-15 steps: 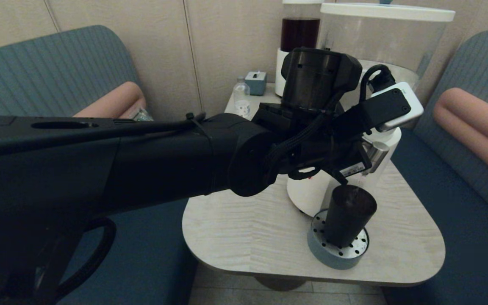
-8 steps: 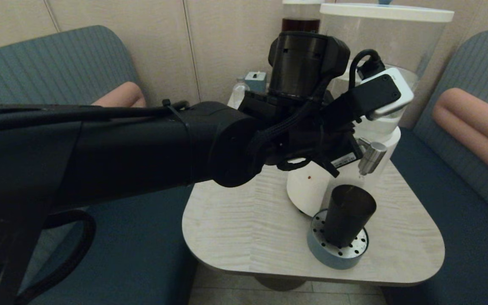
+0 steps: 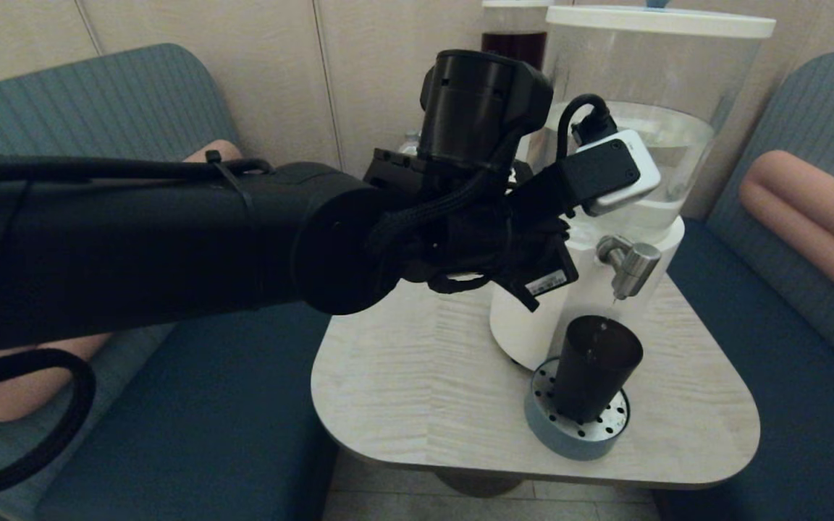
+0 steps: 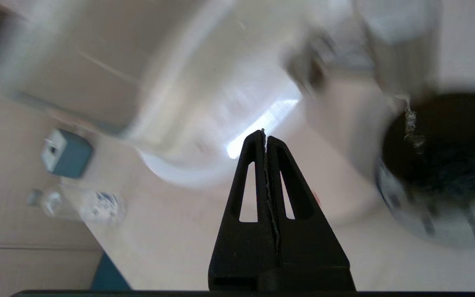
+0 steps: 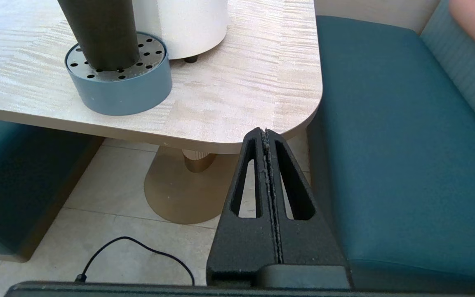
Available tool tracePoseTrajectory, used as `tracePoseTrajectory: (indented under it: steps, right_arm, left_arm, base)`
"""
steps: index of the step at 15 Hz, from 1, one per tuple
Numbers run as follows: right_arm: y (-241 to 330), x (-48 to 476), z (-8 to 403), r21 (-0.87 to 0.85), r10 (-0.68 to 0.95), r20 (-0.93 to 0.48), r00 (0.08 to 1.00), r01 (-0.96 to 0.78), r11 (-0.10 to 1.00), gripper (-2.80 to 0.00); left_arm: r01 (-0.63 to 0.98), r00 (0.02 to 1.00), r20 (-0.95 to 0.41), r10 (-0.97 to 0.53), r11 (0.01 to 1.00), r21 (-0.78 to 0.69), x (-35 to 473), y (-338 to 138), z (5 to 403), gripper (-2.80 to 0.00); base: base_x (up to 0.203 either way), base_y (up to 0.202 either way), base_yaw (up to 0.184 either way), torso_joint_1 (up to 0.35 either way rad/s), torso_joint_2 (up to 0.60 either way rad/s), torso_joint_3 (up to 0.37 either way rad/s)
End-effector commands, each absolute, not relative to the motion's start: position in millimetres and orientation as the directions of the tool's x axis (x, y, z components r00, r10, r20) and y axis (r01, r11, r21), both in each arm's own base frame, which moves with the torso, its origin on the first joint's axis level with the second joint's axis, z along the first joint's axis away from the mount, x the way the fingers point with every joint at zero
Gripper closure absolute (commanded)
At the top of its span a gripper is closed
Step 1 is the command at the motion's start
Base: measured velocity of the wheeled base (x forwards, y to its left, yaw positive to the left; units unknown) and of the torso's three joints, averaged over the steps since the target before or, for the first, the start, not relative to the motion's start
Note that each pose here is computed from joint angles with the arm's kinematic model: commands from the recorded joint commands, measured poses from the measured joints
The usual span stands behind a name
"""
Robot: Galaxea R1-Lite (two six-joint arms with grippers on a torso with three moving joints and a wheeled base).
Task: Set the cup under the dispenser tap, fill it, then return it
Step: Turn off the faucet
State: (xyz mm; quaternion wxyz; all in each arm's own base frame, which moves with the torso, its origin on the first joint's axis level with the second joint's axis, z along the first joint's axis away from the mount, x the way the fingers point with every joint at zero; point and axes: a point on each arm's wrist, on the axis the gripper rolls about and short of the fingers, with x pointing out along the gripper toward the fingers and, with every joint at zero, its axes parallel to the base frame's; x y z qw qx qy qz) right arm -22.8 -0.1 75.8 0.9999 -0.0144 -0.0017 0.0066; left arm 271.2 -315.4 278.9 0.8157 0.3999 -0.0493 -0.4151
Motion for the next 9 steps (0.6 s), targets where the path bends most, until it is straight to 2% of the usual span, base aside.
tracePoseTrajectory:
  steps: [1, 4, 9]
  right_arm:
    - [0, -23, 76, -0.028, 0.014, 0.006, 1.0, -0.014, 1.0, 0.0]
    - [0, -23, 76, -0.031, 0.014, 0.006, 1.0, -0.014, 0.999, 0.0]
    - [0, -23, 76, -0.028, 0.014, 0.006, 1.0, -0.014, 1.0, 0.0]
  left_arm:
    - [0.653, 0.634, -0.33, -0.699, 0.256, 0.713, 261, -305, 283, 0.0]
    - [0.624, 0.629, -0.332, -0.703, 0.201, 0.755, 262, -308, 295, 0.0]
    - [0.622, 0.603, -0.357, -0.713, 0.139, 0.771, 260, -322, 286, 0.0]
  base:
    - [0.0, 0.0, 0.0, 0.0, 0.0, 0.0]
    - [0.0, 0.0, 0.0, 0.0, 0.0, 0.0]
    - [0.0, 0.0, 0.0, 0.0, 0.0, 0.0]
